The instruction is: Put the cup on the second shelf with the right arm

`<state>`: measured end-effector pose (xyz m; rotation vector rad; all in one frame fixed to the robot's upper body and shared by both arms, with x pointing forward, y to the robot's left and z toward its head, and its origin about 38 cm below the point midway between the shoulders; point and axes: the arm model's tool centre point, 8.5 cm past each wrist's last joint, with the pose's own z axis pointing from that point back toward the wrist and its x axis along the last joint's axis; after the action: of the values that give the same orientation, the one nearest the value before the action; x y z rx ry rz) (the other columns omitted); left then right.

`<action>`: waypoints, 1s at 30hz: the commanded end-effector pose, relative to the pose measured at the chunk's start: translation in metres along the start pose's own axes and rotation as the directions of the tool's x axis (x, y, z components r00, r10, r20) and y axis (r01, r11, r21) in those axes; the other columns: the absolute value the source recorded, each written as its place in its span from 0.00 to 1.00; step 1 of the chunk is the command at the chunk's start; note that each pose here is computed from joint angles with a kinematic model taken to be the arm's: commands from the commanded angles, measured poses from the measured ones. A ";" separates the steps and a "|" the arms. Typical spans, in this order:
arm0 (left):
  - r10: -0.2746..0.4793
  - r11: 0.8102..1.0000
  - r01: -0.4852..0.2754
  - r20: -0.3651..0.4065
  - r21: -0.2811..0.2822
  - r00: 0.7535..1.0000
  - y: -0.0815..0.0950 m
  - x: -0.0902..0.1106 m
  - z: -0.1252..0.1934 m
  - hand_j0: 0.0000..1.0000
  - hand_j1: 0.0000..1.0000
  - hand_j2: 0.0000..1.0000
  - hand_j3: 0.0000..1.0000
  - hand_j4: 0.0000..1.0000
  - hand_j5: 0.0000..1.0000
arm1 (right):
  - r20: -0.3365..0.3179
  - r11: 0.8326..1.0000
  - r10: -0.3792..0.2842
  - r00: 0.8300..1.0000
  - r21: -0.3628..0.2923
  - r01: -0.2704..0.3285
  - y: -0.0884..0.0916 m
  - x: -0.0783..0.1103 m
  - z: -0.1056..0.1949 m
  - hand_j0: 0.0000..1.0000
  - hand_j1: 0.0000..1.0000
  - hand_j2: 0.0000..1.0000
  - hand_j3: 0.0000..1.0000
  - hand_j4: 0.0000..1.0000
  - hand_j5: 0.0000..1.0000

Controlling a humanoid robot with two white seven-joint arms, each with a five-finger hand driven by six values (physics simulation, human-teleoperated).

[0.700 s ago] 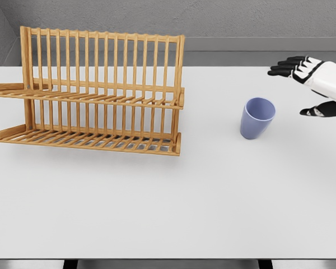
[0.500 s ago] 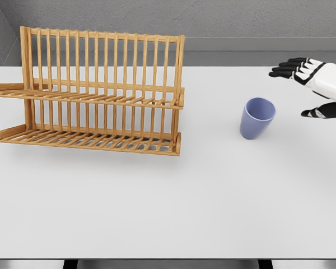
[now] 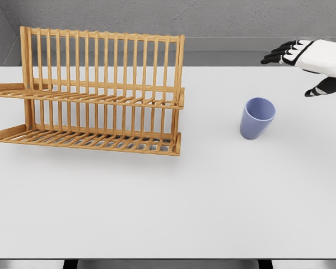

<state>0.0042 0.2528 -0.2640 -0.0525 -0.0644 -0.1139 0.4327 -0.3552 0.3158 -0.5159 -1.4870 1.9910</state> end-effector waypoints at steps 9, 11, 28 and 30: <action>0.000 1.000 0.000 -0.001 0.000 1.000 0.000 0.000 0.000 1.00 1.00 1.00 1.00 1.00 1.00 | 0.003 0.981 -0.125 0.992 0.148 0.123 0.063 -0.009 -0.032 1.00 1.00 1.00 1.00 1.00 1.00; 0.000 1.000 0.000 0.000 0.000 1.000 0.000 0.000 0.000 1.00 1.00 1.00 1.00 1.00 1.00 | 0.005 0.985 -0.114 0.993 0.131 0.112 0.054 -0.010 -0.034 1.00 1.00 1.00 1.00 1.00 1.00; 0.000 1.000 0.000 0.001 0.000 1.000 0.000 0.000 0.000 1.00 1.00 1.00 1.00 1.00 1.00 | 0.026 0.970 -0.178 0.984 0.174 0.171 0.077 -0.010 -0.072 1.00 1.00 1.00 1.00 1.00 1.00; 0.000 1.000 0.000 0.001 0.000 1.000 0.000 0.000 0.000 1.00 1.00 1.00 1.00 1.00 1.00 | 0.033 0.969 -0.180 0.983 0.180 0.171 0.079 -0.008 -0.075 1.00 1.00 1.00 1.00 1.00 1.00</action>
<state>0.0042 0.2528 -0.2640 -0.0525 -0.0645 -0.1138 0.4672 -0.3263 0.2214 -0.2702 -1.3160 1.9828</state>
